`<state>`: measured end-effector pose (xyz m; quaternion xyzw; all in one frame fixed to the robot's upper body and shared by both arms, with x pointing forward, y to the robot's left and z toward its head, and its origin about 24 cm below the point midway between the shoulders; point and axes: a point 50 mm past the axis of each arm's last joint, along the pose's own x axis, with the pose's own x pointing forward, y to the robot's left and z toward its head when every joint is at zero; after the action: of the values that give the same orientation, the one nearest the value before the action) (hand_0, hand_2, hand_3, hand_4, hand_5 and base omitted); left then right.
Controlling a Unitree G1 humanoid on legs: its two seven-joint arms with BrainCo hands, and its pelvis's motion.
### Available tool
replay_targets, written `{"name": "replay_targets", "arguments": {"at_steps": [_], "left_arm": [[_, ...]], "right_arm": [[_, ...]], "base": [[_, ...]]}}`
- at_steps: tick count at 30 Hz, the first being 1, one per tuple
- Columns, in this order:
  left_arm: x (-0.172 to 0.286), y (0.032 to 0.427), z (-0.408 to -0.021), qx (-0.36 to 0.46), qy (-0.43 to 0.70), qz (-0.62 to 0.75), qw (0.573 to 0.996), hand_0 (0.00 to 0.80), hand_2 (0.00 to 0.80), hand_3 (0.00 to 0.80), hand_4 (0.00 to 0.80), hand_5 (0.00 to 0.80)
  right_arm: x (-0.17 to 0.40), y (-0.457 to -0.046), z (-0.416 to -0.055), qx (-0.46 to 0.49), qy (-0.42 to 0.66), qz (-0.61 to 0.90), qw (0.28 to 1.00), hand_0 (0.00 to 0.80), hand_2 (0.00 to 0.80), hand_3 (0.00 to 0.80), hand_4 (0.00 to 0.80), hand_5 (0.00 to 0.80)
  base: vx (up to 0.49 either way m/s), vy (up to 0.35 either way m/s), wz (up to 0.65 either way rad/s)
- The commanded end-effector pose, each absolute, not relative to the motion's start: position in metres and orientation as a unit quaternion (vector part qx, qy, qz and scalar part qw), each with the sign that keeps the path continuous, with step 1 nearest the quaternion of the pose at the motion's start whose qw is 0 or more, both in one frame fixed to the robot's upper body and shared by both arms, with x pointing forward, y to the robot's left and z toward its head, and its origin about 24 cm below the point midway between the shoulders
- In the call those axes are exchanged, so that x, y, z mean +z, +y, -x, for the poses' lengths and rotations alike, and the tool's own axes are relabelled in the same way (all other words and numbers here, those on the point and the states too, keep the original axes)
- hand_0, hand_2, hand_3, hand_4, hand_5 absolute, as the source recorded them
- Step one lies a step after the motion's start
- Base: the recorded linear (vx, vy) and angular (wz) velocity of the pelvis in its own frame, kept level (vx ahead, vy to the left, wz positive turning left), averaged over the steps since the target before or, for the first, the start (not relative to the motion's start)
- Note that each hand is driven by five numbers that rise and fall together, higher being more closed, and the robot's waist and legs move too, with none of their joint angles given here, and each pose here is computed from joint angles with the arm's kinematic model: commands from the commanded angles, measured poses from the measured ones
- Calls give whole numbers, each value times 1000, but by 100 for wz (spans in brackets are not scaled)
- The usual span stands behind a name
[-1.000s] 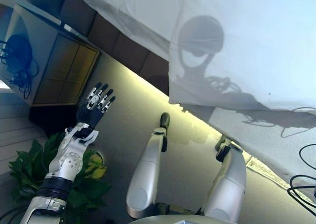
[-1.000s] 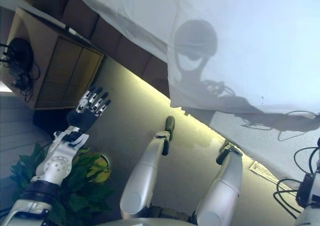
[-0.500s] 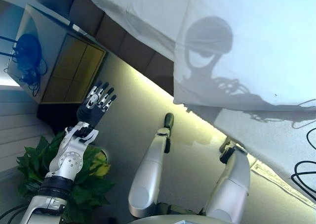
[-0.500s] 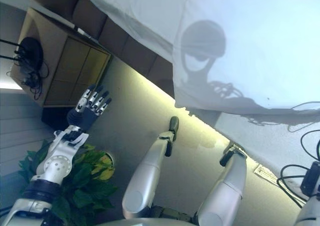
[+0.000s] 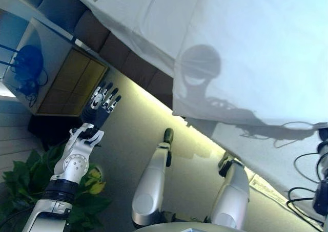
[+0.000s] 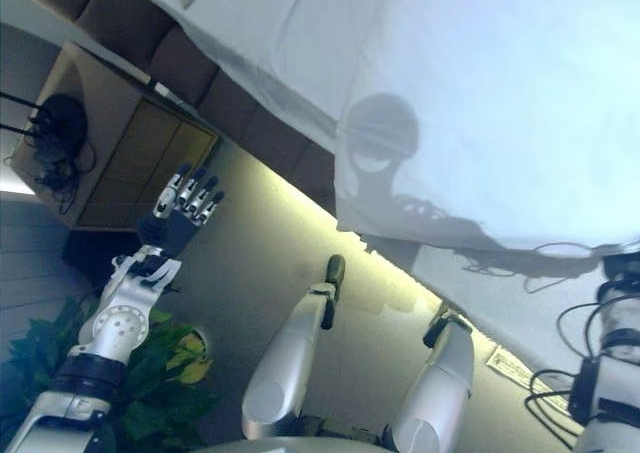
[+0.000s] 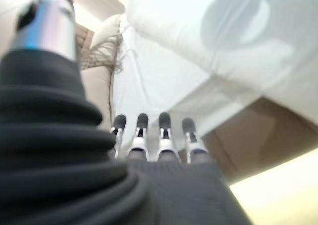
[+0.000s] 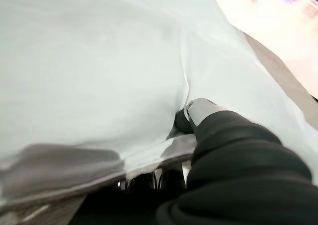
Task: Make the bed neatly
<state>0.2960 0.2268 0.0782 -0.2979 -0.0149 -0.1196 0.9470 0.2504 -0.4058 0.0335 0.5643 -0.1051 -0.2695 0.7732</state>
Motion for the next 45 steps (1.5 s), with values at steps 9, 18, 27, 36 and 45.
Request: {"name": "replay_targets", "arguments": {"at_steps": [9, 18, 27, 36, 45], "left_arm": [[92, 157, -327, -166, -7, 345, 924, 0, 0, 0, 0, 0], [86, 106, -322, -216, 76, 453, 862, 0, 0, 0, 0, 0], [41, 69, -307, -173, 231, 627, 724, 0, 0, 0, 0, 0], [-12, 54, -271, -164, 320, 651, 669, 0, 0, 0, 0, 0], [-14, 45, -255, -205, 365, 662, 622, 0, 0, 0, 0, 0]], "right_arm": [[15, -289, -304, -107, -26, -561, 821, 800, 800, 800, 800, 800], [36, -210, -326, -21, -9, -538, 843, 800, 800, 800, 800, 800], [79, -186, -338, 5, -57, -486, 872, 800, 800, 800, 800, 800], [101, -192, -339, 1, -97, -503, 859, 800, 800, 800, 800, 800], [103, -193, -339, -7, -113, -533, 838, 800, 800, 800, 800, 800]], "base": [[-64, 14, -14], [-35, 31, -10], [-14, -6, -3], [1, -142, -3], [4, -94, 9]]}}
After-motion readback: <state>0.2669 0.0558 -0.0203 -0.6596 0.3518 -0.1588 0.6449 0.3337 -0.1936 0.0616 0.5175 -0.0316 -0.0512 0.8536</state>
